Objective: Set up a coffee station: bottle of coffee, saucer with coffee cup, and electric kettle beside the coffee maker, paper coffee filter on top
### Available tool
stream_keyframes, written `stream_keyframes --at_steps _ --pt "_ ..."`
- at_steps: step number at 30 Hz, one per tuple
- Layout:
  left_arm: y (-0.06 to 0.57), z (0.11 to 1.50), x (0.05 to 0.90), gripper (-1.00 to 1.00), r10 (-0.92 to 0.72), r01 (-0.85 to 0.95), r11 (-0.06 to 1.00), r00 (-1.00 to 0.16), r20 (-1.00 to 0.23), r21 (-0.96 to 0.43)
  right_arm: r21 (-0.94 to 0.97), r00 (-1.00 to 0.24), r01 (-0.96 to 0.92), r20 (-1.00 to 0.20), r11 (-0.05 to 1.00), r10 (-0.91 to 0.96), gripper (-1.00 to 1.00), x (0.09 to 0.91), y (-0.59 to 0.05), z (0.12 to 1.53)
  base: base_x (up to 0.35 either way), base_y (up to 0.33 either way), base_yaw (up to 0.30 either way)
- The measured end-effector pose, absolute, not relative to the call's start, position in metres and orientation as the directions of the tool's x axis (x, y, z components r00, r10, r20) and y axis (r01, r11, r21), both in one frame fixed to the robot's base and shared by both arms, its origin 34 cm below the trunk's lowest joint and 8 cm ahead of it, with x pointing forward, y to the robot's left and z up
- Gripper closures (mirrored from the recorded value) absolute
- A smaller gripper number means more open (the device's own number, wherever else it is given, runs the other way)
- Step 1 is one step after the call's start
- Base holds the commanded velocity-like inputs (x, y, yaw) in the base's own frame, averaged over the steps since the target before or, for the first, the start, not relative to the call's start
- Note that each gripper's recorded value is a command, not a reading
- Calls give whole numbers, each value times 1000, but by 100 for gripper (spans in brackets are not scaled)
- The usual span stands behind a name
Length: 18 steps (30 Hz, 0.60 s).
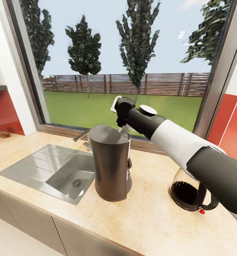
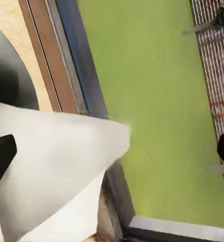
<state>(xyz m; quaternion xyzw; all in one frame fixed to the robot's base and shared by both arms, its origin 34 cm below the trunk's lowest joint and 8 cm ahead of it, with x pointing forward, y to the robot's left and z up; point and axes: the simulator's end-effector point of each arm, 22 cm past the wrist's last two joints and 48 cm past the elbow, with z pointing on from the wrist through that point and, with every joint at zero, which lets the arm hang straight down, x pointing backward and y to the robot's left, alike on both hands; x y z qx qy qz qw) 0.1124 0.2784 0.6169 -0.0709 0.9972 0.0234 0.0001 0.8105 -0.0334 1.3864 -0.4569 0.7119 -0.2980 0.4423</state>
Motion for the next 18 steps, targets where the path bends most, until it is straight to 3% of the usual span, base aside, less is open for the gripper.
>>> stream_keyframes --at_steps 18 --pt "278 617 112 -100 -141 -141 989 -990 -4 46 -828 -191 -387 -358 405 -914 -100 810 -33 1386 0 0 0"
